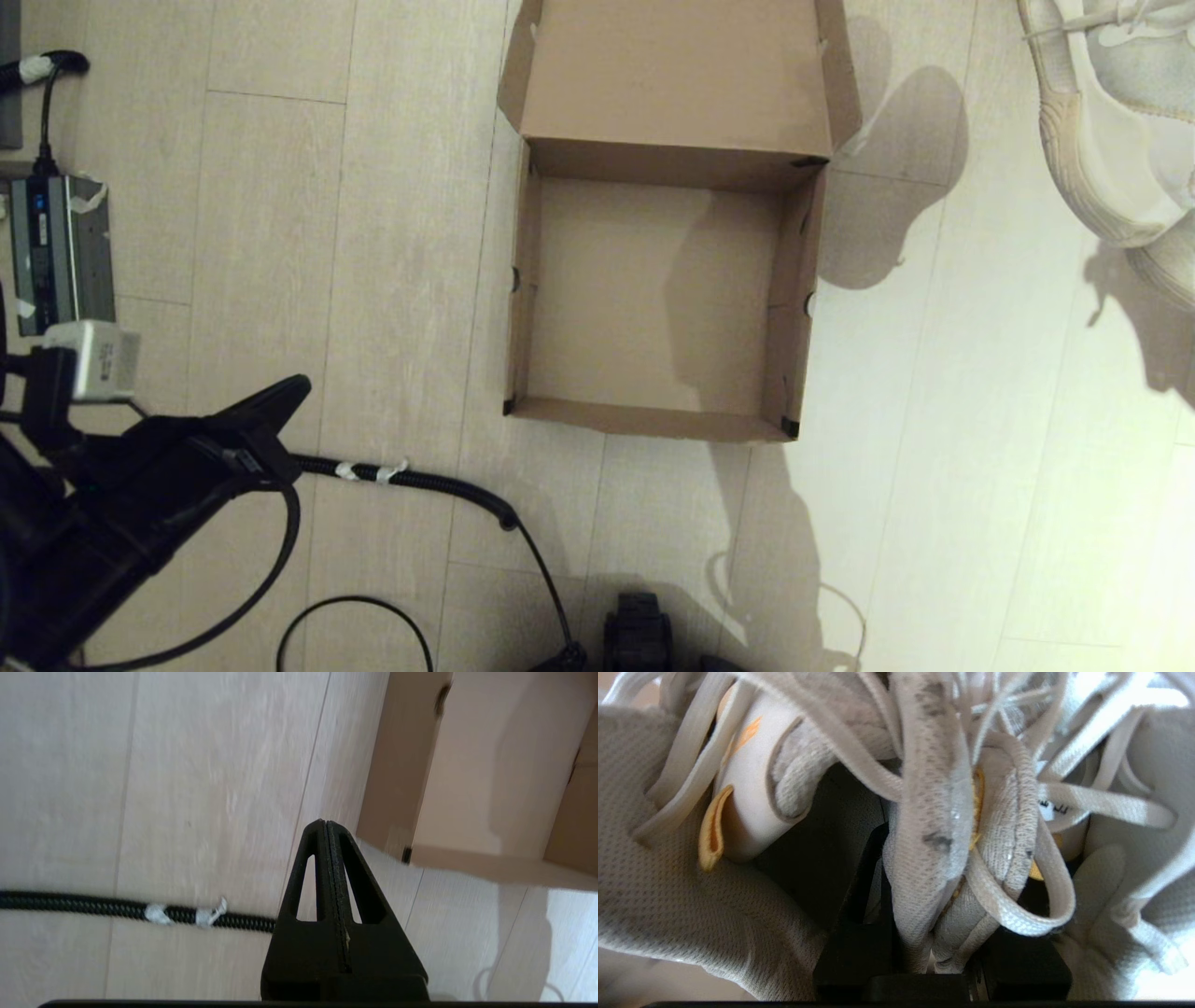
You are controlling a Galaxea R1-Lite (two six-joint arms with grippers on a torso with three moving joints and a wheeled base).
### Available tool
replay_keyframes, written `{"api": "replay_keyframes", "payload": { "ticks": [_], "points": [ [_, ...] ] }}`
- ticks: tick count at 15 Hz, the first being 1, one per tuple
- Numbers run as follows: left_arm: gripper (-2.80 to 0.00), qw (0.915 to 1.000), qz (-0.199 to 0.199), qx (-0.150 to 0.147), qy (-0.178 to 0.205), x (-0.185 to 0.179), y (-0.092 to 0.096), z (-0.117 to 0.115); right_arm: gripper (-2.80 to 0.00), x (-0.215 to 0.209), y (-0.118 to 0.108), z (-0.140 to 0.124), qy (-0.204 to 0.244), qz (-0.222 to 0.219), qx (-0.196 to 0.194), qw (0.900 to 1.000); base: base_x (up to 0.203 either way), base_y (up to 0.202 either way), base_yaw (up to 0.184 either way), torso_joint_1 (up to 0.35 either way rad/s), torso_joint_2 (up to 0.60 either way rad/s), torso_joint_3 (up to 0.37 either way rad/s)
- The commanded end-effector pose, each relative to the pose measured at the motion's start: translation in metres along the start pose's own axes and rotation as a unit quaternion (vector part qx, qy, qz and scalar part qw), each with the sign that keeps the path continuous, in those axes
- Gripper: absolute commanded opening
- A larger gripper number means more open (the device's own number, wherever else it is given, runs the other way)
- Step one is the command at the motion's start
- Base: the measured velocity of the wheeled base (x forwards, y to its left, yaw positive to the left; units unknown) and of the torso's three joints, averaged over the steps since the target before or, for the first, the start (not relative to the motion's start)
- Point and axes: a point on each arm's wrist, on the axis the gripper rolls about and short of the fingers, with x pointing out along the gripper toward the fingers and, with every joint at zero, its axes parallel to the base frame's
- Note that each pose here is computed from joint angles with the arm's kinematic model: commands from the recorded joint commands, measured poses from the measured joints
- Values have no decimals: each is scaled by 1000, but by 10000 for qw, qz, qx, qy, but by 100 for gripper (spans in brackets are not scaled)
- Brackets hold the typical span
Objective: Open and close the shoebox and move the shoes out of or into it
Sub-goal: Put the shoes into the shoe box
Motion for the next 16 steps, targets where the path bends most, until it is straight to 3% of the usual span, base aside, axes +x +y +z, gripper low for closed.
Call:
{"api": "replay_keyframes", "payload": {
  "ticks": [1, 4, 8, 11, 16],
  "points": [
    [-280, 9997, -49, -8, 242, 11, -3, -11, -280, -41, 11, -13, -3, 483, 15, 9988, 0, 0, 0, 0, 0, 0],
    [-280, 9991, -182, -6, 372, 25, -10, -17, -280, -48, 21, -38, 724, 1131, 55, 9909, 0, 0, 0, 0, 0, 0],
    [-280, 9995, -197, 1, 266, 37, -11, -13, -280, -37, 36, -66, 1368, 1622, -316, 9767, 0, 0, 0, 0, 0, 0],
    [-280, 9997, -198, 4, 129, 48, -12, -6, -280, -16, 58, -89, 1567, 1992, -964, 9625, 0, 0, 0, 0, 0, 0],
    [-280, 9997, -178, 7, 180, 53, -11, -9, -280, 29, 100, -137, 1488, 1802, -1781, 9559, 0, 0, 0, 0, 0, 0]
  ]
}}
